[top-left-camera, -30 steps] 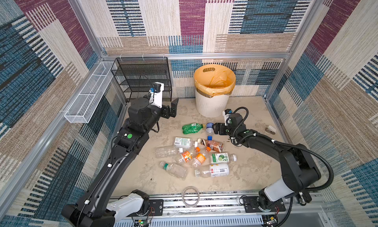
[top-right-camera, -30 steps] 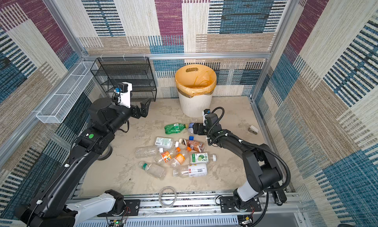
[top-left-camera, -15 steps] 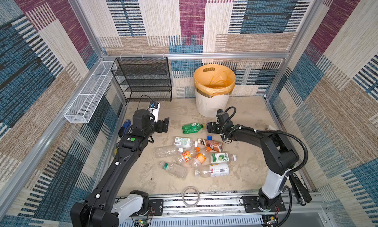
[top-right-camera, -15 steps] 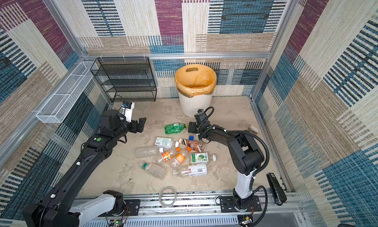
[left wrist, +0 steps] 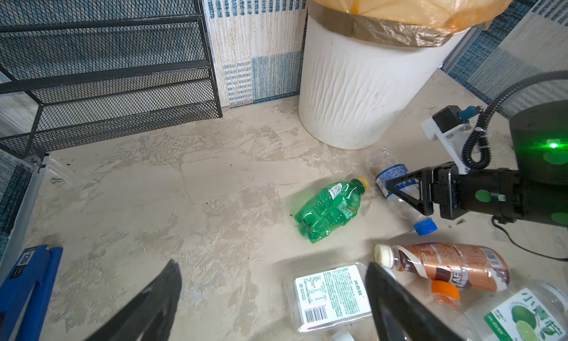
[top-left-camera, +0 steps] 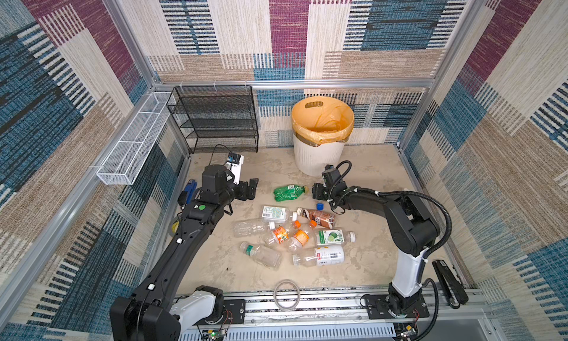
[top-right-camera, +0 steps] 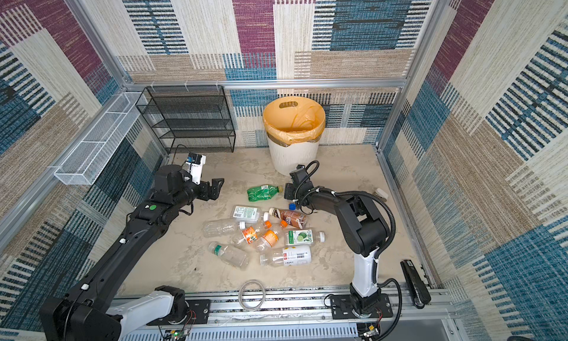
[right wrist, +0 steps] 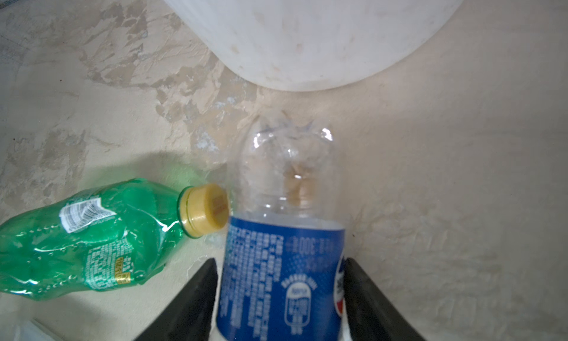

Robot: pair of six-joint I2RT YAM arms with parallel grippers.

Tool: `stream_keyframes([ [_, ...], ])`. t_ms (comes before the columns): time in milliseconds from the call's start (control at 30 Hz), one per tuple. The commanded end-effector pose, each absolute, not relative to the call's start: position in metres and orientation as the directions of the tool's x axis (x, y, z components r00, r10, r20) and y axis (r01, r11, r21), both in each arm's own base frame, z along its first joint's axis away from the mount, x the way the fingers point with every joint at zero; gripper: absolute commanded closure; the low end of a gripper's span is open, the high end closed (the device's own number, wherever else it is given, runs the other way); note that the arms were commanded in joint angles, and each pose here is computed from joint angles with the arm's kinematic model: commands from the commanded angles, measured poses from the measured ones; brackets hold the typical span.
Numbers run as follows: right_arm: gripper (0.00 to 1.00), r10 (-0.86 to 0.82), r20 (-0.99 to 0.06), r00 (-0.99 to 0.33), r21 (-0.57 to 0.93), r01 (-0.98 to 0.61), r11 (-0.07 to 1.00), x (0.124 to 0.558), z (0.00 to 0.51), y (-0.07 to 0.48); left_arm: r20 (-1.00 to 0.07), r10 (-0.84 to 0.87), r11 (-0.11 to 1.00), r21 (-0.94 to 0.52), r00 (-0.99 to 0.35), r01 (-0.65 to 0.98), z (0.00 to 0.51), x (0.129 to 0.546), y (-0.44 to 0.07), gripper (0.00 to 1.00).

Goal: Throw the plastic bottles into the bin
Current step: 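Close right gripper on second blue-label bottle while left gripper draws back, then lift the blue-label bottle over the bin and open right gripper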

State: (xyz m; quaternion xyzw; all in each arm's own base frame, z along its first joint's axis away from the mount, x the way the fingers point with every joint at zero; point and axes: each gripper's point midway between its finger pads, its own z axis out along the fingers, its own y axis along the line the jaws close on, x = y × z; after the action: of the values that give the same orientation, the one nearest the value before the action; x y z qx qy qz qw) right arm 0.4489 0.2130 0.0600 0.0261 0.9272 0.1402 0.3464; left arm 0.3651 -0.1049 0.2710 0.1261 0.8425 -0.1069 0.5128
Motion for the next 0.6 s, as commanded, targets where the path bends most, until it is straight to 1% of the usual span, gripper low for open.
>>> stream_keyframes([
  [0, 0.40, 0.150, -0.654, -0.742, 0.269, -0.043, 0.962, 0.453, 0.064, 0.211, -0.901, 0.069, 0.942, -0.083, -0.429, 0.325, 0.275, 0.367, -0.108, 0.06],
  [67, 0.44, 0.144, -0.656, -0.741, 0.272, -0.053, 0.961, 0.453, 0.065, 0.211, -0.900, 0.069, 0.942, -0.083, -0.431, 0.326, 0.274, 0.367, -0.108, 0.07],
  [167, 0.46, 0.135, -0.658, -0.741, 0.274, -0.068, 0.959, 0.451, 0.066, 0.213, -0.899, 0.071, 0.942, -0.082, -0.433, 0.324, 0.273, 0.367, -0.108, 0.07],
  [267, 0.54, 0.137, -0.663, -0.736, 0.273, -0.068, 0.960, 0.450, 0.069, 0.211, -0.898, 0.070, 0.943, -0.082, -0.434, 0.322, 0.273, 0.367, -0.107, 0.07],
  [300, 0.55, 0.136, -0.666, -0.733, 0.273, -0.070, 0.959, 0.449, 0.071, 0.211, -0.899, 0.068, 0.944, -0.083, -0.432, 0.321, 0.273, 0.367, -0.107, 0.07],
  [567, 0.57, 0.134, -0.691, -0.710, 0.287, -0.099, 0.953, 0.443, 0.093, 0.204, -0.897, 0.069, 0.940, -0.088, -0.437, 0.329, 0.271, 0.368, -0.109, 0.08],
])
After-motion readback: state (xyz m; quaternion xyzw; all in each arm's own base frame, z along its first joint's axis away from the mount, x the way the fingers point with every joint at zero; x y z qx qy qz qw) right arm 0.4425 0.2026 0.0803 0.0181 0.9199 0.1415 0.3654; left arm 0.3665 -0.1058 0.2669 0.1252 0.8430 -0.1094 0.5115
